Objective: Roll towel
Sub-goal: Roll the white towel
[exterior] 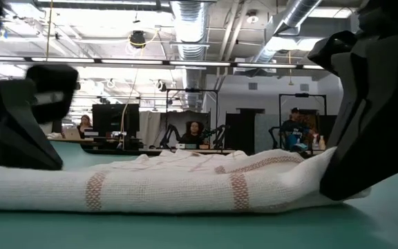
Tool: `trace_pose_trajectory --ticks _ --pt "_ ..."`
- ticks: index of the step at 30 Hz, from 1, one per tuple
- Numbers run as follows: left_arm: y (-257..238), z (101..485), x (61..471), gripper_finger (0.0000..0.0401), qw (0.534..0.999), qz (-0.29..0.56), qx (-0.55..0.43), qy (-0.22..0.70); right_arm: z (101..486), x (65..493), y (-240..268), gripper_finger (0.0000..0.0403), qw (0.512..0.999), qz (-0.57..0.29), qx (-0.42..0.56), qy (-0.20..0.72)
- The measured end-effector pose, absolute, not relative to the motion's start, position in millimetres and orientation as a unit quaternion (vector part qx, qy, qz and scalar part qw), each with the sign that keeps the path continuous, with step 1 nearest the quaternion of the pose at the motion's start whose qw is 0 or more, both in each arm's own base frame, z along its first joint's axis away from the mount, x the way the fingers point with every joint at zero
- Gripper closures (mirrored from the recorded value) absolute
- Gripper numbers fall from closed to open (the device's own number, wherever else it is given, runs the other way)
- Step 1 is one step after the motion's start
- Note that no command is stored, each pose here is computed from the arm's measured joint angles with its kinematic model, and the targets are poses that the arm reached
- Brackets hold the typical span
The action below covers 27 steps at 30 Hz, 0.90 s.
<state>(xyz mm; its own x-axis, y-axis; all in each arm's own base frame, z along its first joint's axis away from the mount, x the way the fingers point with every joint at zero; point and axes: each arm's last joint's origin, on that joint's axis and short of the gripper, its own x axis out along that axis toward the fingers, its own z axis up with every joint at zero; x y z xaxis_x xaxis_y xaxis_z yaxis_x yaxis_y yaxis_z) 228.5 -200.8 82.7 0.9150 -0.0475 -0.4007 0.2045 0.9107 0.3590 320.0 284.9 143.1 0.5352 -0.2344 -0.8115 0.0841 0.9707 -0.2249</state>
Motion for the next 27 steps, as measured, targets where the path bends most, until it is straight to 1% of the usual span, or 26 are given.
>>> trace_pose_trajectory --ticks 4,8,13,17,19,27 --pt "-193.2 77.2 235.2 0.0401 0.958 -0.079 0.173 0.217 147.2 320.0 285.7 0.0396 0.873 -0.08 -0.071 0.475" --pt "-189.7 74.8 237.1 0.0401 0.955 -0.089 0.167 0.23 156.3 322.2 282.7 0.0396 0.878 -0.079 -0.048 0.47" --pt "-188.4 71.7 235.9 0.0401 0.953 -0.086 0.148 0.248 175.9 326.3 268.3 0.0396 0.878 -0.11 0.009 0.466" --pt "-188.8 71.2 235.5 0.0401 0.954 -0.092 0.128 0.255 187.7 328.6 244.9 0.0396 0.854 -0.18 0.084 0.48" --pt "-189.0 71.2 235.4 0.0401 0.954 -0.095 0.121 0.257 190.2 330.8 236.5 0.0396 0.844 -0.196 0.104 0.489" --pt "-189.5 71.0 235.0 0.0401 0.955 -0.095 0.107 0.26 183.7 339.4 212.4 0.0396 0.808 -0.208 0.13 0.537"
